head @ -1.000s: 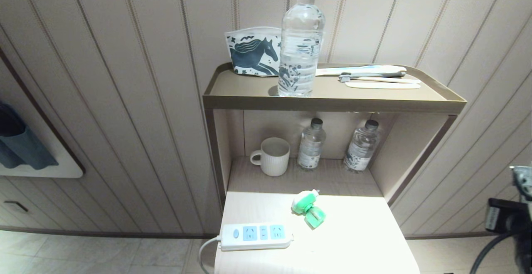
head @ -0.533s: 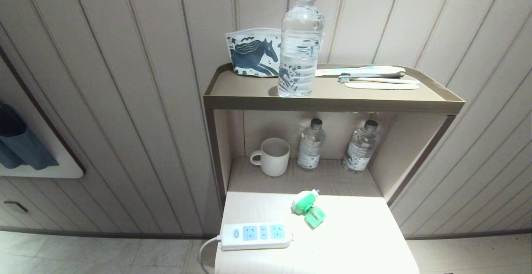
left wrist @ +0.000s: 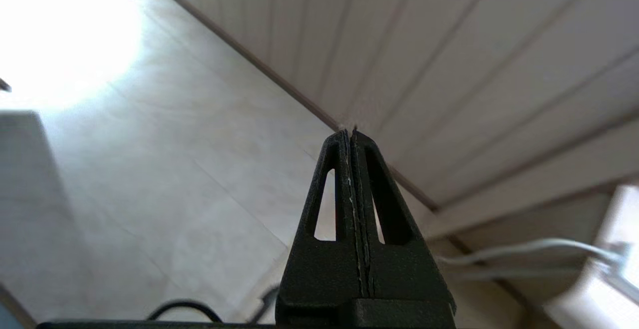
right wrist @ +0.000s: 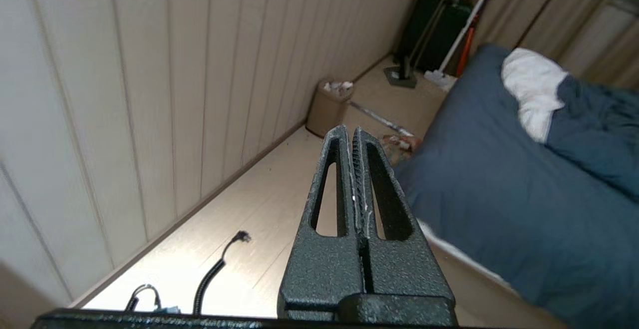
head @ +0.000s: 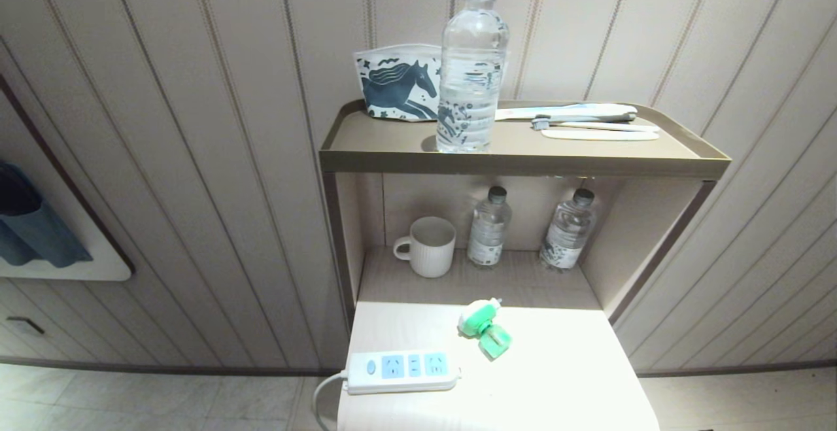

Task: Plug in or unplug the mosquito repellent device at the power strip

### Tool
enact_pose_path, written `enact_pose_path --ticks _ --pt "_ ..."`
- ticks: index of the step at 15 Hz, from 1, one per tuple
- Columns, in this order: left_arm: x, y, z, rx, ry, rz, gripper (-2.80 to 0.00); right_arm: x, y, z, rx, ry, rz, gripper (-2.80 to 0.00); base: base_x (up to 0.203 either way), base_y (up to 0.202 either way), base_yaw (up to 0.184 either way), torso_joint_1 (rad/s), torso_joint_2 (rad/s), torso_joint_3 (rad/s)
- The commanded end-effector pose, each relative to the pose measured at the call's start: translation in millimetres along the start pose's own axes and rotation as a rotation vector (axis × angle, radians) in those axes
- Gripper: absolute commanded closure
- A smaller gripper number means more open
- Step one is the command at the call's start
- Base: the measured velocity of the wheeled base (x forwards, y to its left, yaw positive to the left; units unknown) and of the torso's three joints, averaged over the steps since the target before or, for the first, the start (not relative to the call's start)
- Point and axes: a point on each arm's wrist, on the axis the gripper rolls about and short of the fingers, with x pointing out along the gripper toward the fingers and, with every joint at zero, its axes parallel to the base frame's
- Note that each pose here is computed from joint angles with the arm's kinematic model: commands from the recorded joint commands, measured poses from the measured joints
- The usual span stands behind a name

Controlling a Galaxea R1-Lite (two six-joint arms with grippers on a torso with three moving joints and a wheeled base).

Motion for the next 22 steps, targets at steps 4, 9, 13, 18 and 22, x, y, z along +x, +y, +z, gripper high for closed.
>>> enact_pose_path --ticks 4,9,13,18,22 --pt "25 1.1 -52 0.19 -0.172 -0.192 0.0 -8 8 -57 0.102 -0.127 0.371 0.0 0.0 0.0 0.0 0.0 0.0 0.0" --pt "33 -5.2 -62 0.325 -0.139 -0.42 0.0 -18 17 -84 0.039 -0.026 0.926 0.0 0.0 0.0 0.0 0.0 0.0 0.0" --pt "39 -7.6 -68 0.332 -0.153 -0.468 0.0 -20 22 -94 0.025 -0.004 1.105 0.0 0.0 0.0 0.0 0.0 0.0 0.0" --pt "40 -8.6 -69 0.338 -0.148 -0.505 0.0 -19 24 -93 0.091 -0.006 1.087 0.0 0.0 0.0 0.0 0.0 0.0 0.0" --pt "44 -10.6 -70 0.331 -0.195 -0.523 0.0 -19 23 -93 0.128 0.015 1.078 0.0 0.0 0.0 0.0 0.0 0.0 0.0"
